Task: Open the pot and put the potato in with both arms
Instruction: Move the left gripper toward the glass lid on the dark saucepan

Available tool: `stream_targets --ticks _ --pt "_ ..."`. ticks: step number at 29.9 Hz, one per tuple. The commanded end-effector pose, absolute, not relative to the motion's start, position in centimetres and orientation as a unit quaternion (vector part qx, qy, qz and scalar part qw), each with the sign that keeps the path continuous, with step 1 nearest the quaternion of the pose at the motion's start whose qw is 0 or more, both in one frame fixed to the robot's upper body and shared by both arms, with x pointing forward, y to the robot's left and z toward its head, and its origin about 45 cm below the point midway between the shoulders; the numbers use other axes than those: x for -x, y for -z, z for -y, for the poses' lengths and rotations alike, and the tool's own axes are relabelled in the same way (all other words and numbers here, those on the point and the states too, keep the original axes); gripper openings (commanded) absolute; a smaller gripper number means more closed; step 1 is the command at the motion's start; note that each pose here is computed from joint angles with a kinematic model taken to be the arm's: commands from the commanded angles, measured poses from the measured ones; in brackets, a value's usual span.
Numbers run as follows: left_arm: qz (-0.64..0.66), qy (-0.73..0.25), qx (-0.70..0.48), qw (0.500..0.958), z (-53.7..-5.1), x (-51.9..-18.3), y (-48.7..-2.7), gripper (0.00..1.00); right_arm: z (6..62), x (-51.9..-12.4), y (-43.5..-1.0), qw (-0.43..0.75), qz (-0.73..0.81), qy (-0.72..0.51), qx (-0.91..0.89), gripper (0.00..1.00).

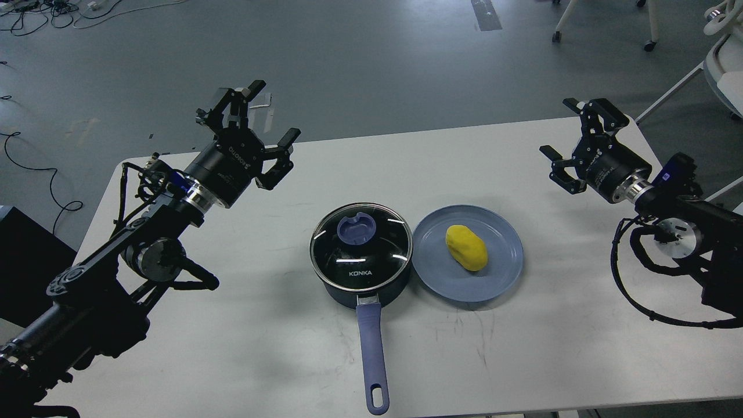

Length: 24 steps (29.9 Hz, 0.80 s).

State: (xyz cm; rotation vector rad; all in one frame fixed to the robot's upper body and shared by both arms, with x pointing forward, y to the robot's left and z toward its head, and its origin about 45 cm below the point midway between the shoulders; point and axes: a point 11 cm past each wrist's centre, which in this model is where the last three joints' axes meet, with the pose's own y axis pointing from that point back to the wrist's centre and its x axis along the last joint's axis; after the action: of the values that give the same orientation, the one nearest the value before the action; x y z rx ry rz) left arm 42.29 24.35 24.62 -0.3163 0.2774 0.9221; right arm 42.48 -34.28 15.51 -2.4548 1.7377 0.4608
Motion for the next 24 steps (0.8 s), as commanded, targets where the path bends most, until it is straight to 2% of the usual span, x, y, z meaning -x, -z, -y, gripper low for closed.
stream_targets --ticks 1,9,24 --pt "-0.134 -0.441 0.154 0.874 -24.5 -42.2 -24.5 0.98 34.3 -42.5 -15.6 0.049 -0.570 -0.150 0.806 0.99" --pt "-0.148 -0.443 0.151 0.871 -24.3 -42.0 -23.6 0.98 34.1 -42.5 -15.4 0.048 -0.569 -0.152 0.806 0.99" --pt "-0.103 -0.459 0.146 0.870 -29.3 -42.3 -25.6 0.98 34.1 -42.8 -15.9 0.043 -0.566 -0.144 0.811 0.99"
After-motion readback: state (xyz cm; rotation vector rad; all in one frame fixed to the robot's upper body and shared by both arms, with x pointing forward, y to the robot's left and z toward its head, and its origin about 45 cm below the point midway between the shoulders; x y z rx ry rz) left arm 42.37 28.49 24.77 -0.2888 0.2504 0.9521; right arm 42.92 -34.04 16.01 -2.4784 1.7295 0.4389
